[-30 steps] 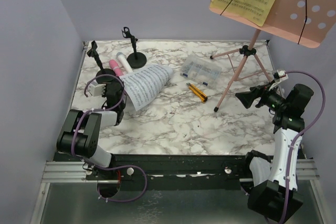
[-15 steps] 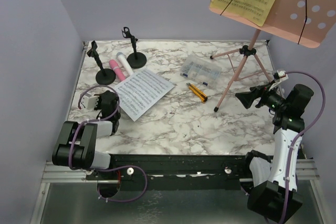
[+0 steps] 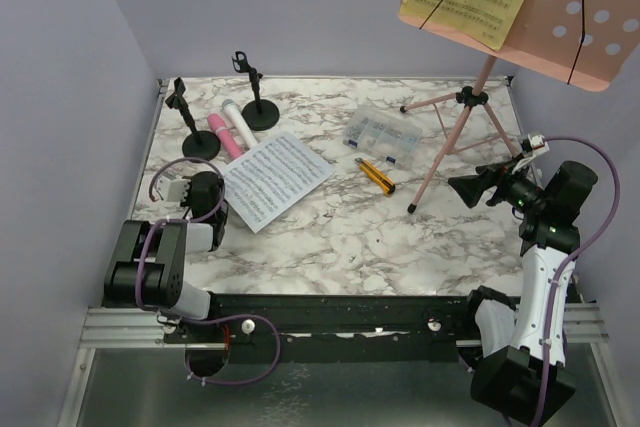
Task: Pack up the instrument practice props
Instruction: Place the sheet music at the center of the board.
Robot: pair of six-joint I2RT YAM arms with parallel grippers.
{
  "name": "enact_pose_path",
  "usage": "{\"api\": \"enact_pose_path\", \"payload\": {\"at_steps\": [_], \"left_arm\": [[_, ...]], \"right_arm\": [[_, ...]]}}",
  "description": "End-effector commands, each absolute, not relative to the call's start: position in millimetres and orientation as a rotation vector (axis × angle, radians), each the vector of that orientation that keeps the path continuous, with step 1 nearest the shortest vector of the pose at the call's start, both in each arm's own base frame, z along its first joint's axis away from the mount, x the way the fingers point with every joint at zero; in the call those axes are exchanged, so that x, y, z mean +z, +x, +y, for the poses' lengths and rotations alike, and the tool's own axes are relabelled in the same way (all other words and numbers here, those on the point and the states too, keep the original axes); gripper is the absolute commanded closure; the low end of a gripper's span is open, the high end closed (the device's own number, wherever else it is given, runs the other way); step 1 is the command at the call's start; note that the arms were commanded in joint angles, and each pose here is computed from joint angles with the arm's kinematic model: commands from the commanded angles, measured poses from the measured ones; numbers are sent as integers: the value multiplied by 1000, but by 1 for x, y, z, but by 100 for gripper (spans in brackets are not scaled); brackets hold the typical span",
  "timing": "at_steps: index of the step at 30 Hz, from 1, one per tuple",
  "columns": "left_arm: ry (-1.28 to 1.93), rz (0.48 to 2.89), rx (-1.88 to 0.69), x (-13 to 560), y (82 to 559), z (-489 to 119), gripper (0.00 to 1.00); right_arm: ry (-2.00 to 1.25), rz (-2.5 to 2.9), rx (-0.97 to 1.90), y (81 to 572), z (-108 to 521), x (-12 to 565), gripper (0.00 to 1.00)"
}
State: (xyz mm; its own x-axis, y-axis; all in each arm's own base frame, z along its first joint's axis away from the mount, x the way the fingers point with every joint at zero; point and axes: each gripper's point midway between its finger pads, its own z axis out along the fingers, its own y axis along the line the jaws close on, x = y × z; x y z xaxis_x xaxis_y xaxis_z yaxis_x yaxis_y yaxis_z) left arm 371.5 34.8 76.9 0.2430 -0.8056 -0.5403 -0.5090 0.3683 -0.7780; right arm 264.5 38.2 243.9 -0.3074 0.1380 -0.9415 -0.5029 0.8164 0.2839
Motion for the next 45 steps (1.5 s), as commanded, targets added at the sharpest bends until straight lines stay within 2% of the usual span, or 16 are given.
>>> {"api": "enact_pose_path", "payload": {"at_steps": [1,11,18,19,20,23,24,28,32,38,45], "left_arm": [[-1250,1462,-431,83,402,2,100],[-1229,1424,-436,95,461,-22,100],[-1179,1428,-382,99,481,-21,100],[-1166,1440,-383,99,481,-22,96],[-1148,1454,-381,99,481,-23,83],[-1071,1497,-386,107,476,-29,35],[-1043,1510,-387,111,473,-30,24],[-940,1519,-362,134,455,-28,3],[-846,1536,-389,155,431,-24,1],[-484,1707,-633,192,398,-60,1],[-136,1787,-819,224,349,-103,1]], "right_arm": [[-305,1767,650,262,40,242,0],[-308,1770,637,262,39,241,0],[-304,1777,630,263,37,239,0],[-305,1777,627,263,37,239,0],[-306,1777,626,263,37,239,0],[-313,1777,637,262,38,238,0],[-318,1776,640,262,39,238,0],[-351,1767,663,258,43,240,0],[-420,1744,705,251,52,245,0],[-550,1707,748,241,62,264,0],[-720,1541,739,232,75,355,0]]}}
